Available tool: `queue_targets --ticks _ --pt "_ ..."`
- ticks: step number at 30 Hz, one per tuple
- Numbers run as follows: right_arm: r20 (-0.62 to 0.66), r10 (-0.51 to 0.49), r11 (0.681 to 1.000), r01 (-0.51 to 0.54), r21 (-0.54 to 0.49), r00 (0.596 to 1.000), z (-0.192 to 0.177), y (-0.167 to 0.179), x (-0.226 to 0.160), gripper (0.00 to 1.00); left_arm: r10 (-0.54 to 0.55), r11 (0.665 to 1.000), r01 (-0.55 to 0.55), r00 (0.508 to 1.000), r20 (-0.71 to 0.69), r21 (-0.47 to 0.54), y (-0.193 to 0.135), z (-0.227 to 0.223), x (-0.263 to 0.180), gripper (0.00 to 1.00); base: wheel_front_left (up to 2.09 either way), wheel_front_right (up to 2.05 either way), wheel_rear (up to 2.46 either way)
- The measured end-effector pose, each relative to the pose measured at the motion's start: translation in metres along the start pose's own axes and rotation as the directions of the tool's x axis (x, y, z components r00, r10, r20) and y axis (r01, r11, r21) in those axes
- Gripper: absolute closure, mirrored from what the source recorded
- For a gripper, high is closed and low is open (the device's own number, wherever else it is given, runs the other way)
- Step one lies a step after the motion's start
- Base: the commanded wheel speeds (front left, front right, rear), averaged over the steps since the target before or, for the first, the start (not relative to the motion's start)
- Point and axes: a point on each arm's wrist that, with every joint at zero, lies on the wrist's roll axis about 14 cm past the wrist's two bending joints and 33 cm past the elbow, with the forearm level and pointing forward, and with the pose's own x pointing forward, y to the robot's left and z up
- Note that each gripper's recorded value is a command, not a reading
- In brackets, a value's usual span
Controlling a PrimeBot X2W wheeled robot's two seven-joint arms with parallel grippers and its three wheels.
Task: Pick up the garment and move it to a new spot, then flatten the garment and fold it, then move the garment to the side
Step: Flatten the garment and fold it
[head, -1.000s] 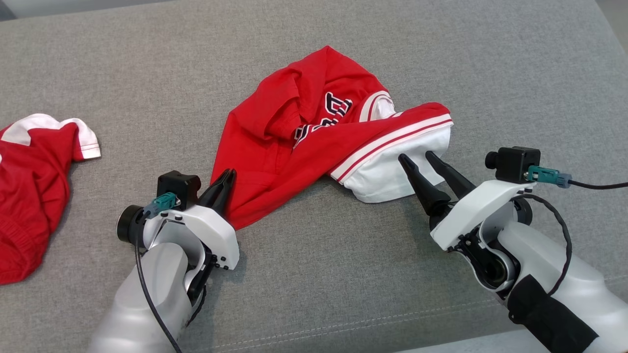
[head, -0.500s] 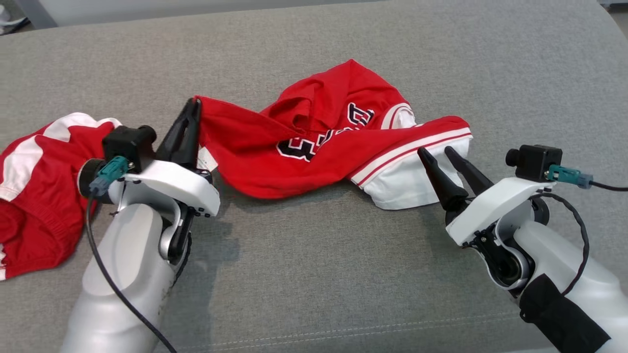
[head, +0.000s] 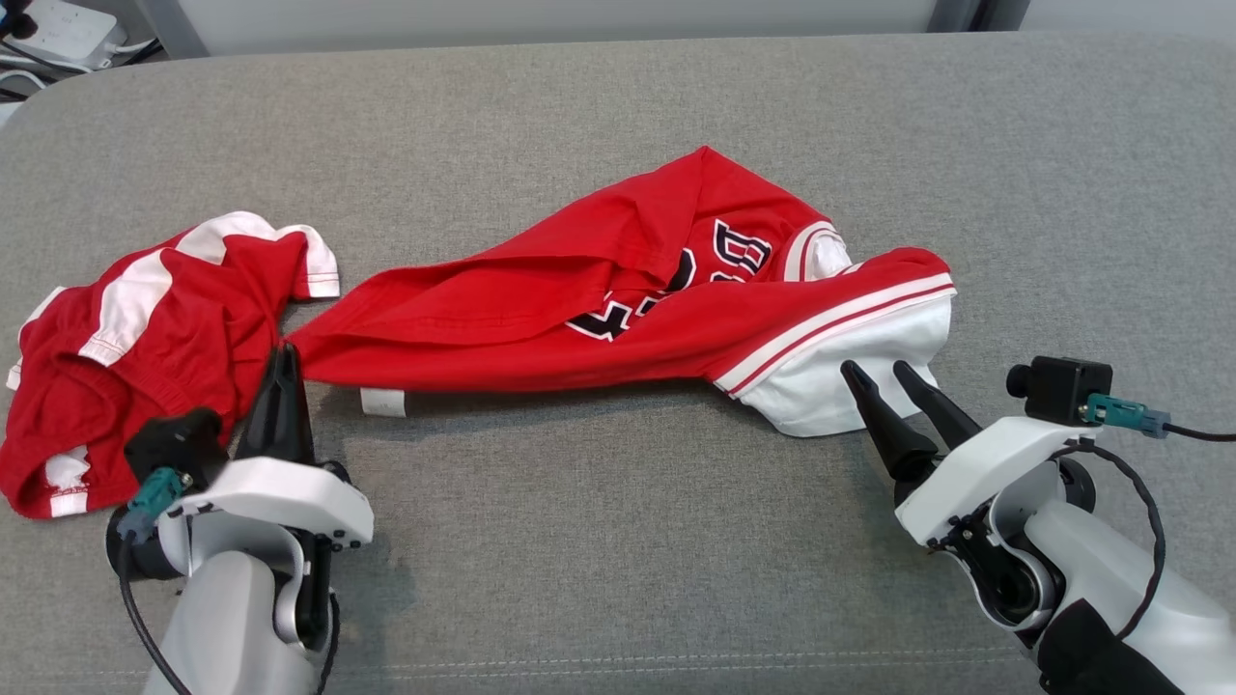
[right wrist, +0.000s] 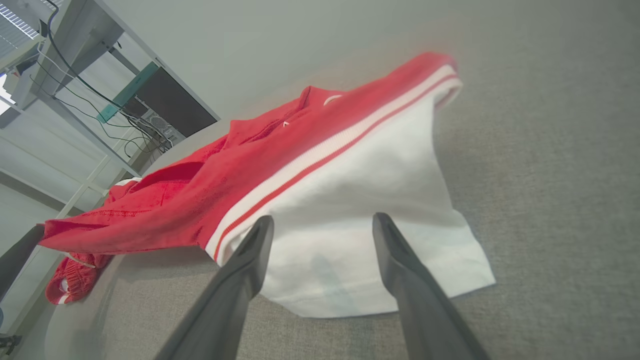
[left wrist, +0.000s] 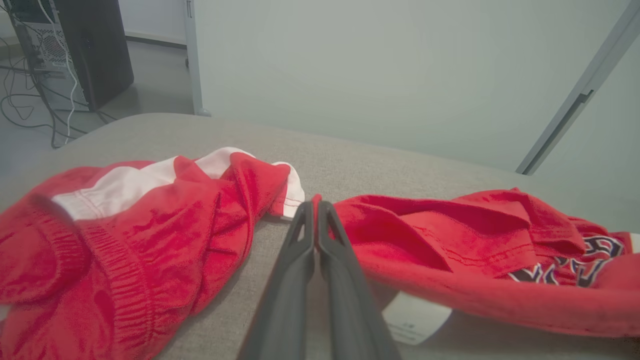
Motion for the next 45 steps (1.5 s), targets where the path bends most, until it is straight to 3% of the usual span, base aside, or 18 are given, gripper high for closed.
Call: queue_targets --ticks 15,16,17,18,19,29,45 --pt "-0.010 -0.026 1.000 0.026 0.017 1.000 -0.008 -0.008 -0.006 0.00 0.029 1.000 -0.030 0.986 -0.164 -0.006 0.004 -0.056 -0.020 1.00 0.00 0.00 0.00" --pt "-0.009 -0.028 0.999 0.028 0.019 1.000 -0.007 -0.009 -0.007 0.00 0.030 0.999 -0.032 0.985 -0.170 -0.006 0.005 -0.058 -0.021 0.95 0.00 0.00 0.00" --pt "-0.008 -0.030 0.999 0.030 0.020 1.000 -0.007 -0.009 -0.007 0.00 0.034 0.999 -0.036 0.984 -0.172 -0.007 0.005 -0.059 -0.021 0.61 0.00 0.00 0.00" --pt "-0.007 -0.032 0.999 0.032 0.022 0.999 -0.007 -0.010 -0.008 0.00 0.035 0.999 -0.037 0.984 -0.174 -0.007 0.006 -0.060 -0.021 0.17 0.00 0.00 0.00" --pt "-0.007 -0.034 0.999 0.034 0.024 0.999 -0.008 -0.010 -0.008 0.00 0.038 0.999 -0.040 0.984 -0.174 -0.006 0.006 -0.060 -0.021 0.00 0.00 0.00 0.00" --pt "-0.004 -0.051 0.998 0.051 0.045 0.999 -0.011 -0.014 -0.013 0.00 0.080 0.997 -0.078 0.992 -0.097 0.020 0.021 -0.036 -0.021 0.00 0.00 0.00 0.00" --pt "0.012 -0.042 0.998 0.042 0.049 0.999 -0.007 -0.008 -0.016 0.00 0.014 0.999 -0.026 0.968 -0.249 -0.045 0.004 -0.082 -0.042 0.00 0.00 0.00 0.00"
